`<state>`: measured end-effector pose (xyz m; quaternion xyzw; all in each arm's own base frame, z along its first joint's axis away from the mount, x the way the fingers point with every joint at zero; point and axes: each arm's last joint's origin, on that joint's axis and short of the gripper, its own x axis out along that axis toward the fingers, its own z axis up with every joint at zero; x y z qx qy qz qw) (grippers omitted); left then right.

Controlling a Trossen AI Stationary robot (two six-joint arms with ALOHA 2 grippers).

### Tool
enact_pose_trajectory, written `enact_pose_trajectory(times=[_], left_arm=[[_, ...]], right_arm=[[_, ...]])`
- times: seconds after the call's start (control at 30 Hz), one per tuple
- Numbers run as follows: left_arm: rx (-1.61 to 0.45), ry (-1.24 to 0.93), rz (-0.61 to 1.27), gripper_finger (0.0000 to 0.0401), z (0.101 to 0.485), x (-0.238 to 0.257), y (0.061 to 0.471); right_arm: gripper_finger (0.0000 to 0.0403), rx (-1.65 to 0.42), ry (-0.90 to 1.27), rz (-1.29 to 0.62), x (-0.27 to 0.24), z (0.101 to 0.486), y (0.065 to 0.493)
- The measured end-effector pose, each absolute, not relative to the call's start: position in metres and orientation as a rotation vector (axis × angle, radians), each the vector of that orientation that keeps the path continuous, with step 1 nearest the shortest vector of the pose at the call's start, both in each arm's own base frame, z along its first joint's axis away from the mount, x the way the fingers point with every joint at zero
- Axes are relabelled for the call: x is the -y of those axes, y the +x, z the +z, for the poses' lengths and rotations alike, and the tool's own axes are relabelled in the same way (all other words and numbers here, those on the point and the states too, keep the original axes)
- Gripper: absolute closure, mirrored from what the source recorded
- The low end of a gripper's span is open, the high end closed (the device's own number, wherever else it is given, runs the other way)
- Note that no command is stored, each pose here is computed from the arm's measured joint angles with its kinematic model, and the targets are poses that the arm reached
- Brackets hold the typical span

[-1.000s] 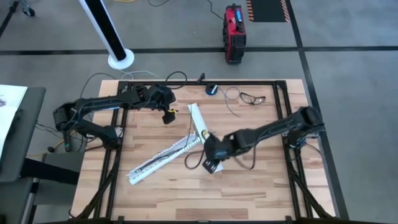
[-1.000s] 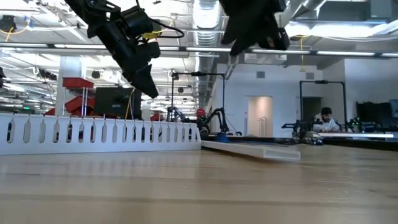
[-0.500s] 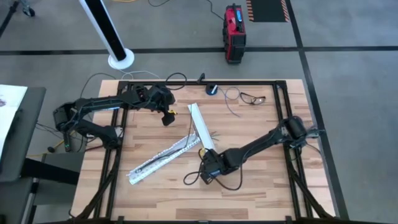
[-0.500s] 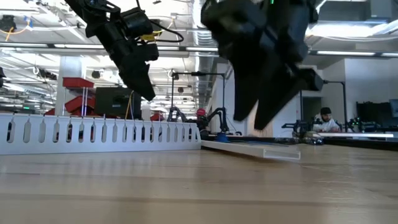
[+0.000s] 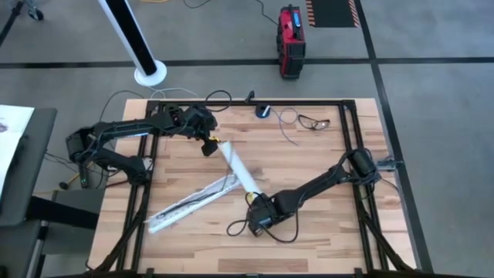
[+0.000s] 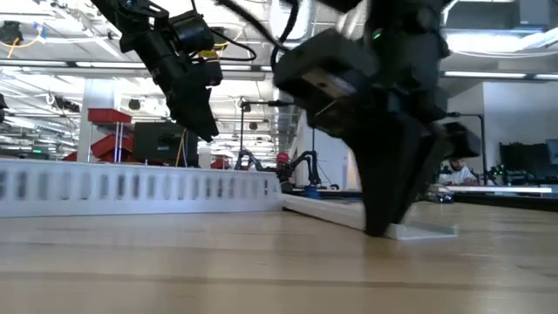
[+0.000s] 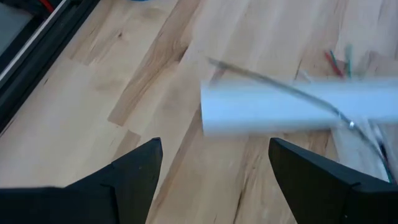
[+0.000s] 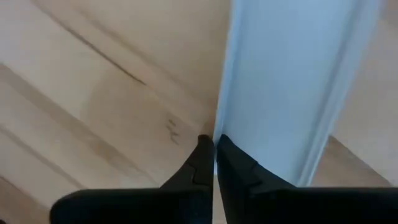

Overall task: Ziptie cables
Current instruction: Close the white cable duct

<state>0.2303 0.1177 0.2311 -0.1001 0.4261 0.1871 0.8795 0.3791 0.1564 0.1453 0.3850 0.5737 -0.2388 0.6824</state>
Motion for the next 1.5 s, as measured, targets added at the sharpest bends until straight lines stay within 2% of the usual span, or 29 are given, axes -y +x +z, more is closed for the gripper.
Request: enact_pose_trajectory(times=[0.2,0.33,0.4,0.5,0.7,0.8,0.9,0.97,1.03,1.17,1.27,1.4,1.5], left_arm=[[-0.900,-0.186,0.377,0.0111,0.231,-0.117,0.230],[-0.919,-0.177,0.369,0.0111,0.230,-0.117,0.229],[-0.924,-0.169,0.364,0.0111,0.230,-0.117,0.228],[-0.946,-0.164,0.356,0.0111,0.228,-0.116,0.227],[-0.943,-0.166,0.229,0.0111,0.228,-0.113,0.227],[-0.933,-0.173,0.160,0.0111,0.228,-0.111,0.228],[-0.942,-0.206,0.110,0.0111,0.227,-0.108,0.226],[-0.952,-0.238,0.058,0.0111,0.226,-0.105,0.225],[-0.943,-0.284,-0.009,0.0111,0.226,-0.100,0.226],[-0.793,-0.434,-0.214,0.0111,0.236,-0.091,0.236],[-0.689,-0.446,-0.222,0.0111,0.244,-0.091,0.245],[-0.541,-0.284,-0.009,0.0111,0.258,-0.101,0.258],[-0.646,0.154,0.066,0.0111,0.261,-0.107,0.255]], right_arm=[[0.0402,-0.911,0.952,-0.444,-0.144,0.208,0.390],[0.0402,-0.771,1.013,-0.507,-0.135,0.214,0.383],[0.0402,-0.661,1.084,-0.466,-0.135,0.218,0.381],[0.0402,-0.512,1.275,-0.422,-0.134,0.203,0.374],[0.0402,-0.121,1.597,-0.535,-0.148,0.128,0.334],[0.0402,0.158,1.626,-0.618,-0.159,0.103,0.311],[0.0402,0.541,1.592,-0.619,-0.176,0.116,0.299],[0.0395,0.709,1.518,-0.676,-0.184,0.139,0.296],[0.0381,0.701,1.418,-0.726,-0.187,0.168,0.294],[0.0357,0.488,1.007,-0.724,-0.174,0.216,0.299],[0.0353,0.393,0.721,-0.678,-0.159,0.247,0.300],[0.0366,0.333,0.573,-0.770,-0.144,0.270,0.292],[0.0372,0.223,0.407,-0.802,-0.141,0.275,0.285]])
